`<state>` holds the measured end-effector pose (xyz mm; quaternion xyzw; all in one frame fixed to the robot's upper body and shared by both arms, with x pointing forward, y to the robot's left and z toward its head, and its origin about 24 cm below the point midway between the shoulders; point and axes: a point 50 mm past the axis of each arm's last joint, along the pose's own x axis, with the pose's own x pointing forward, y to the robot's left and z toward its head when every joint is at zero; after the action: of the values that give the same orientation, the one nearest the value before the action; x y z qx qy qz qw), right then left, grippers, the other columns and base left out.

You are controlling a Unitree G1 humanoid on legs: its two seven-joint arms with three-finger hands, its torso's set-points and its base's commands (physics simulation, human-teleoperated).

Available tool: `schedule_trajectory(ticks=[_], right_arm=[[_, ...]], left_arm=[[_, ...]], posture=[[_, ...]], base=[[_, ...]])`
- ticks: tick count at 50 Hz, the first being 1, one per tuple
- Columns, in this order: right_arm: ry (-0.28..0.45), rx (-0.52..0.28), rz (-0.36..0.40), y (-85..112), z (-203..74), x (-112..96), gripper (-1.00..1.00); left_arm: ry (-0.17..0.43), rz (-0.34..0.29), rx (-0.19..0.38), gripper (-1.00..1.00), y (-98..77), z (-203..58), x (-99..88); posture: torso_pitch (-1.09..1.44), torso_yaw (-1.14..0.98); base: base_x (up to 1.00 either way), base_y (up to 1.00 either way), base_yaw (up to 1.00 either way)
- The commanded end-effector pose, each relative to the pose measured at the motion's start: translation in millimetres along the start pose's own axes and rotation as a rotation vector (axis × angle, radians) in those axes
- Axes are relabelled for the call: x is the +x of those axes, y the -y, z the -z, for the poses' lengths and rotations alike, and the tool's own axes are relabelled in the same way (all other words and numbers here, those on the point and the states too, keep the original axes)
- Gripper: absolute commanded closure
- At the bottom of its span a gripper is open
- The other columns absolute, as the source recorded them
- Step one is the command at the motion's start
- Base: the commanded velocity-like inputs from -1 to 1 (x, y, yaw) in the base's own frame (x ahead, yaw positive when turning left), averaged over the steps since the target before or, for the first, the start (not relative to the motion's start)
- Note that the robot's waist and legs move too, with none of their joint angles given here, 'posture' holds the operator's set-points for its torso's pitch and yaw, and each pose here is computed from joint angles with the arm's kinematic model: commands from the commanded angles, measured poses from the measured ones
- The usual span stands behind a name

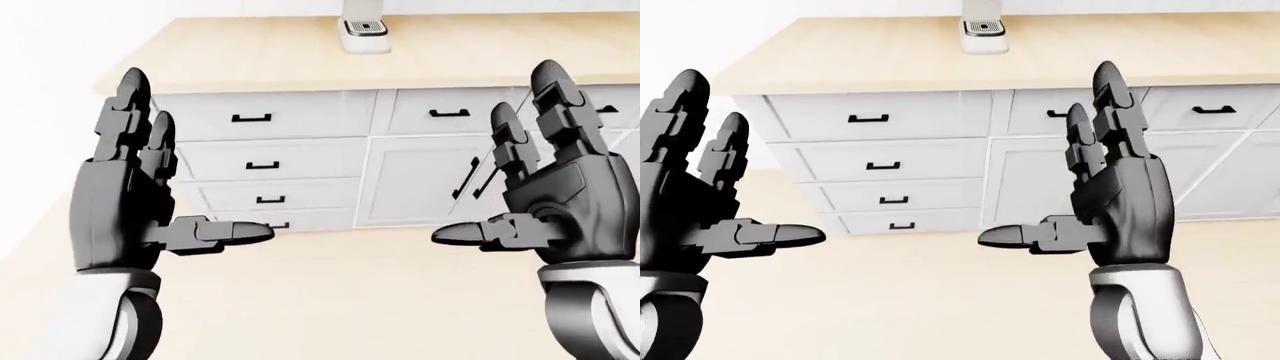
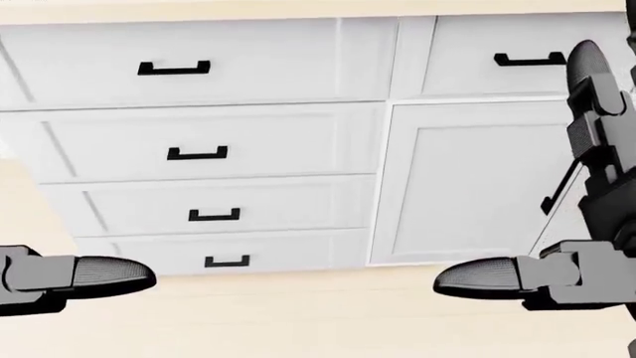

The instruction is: Navigate to the stove.

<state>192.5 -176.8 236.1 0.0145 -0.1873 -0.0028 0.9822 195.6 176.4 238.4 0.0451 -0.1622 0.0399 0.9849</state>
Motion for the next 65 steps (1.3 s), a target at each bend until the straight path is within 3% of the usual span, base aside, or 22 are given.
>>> schedule_trajectory(ticks=[1,4,10,65], right_arm=[[0.059,-0.010,0.003,0.7,-9,-1,-1.00],[0.048,0.026,0.020,2.2,-7,-1,-1.00],[0.048,-0.005,0.019,2.4,-5,-1,-1.00],[0.025,-0.020,0.031,5.3,3,-1,-1.00]], left_arm=[[0.061,-0.010,0.005,-1.00,-1.4,-8,-0.3],[0.063,-0.011,0.006,-1.00,-1.9,-8,-0.9],[0.064,-0.009,0.014,-1.00,-1.7,-7,-0.5],[0.061,0.006,0.009,-1.00,1.2,-5,0.2]], posture=[[0.00,0.00],[0.00,0.00],[0.00,0.00],[0.00,0.00]], base=[[0.00,0.00,0.00],[0.00,0.00,-0.25],[-0.02,0.00,-0.43],[-0.02,0.00,-0.29]])
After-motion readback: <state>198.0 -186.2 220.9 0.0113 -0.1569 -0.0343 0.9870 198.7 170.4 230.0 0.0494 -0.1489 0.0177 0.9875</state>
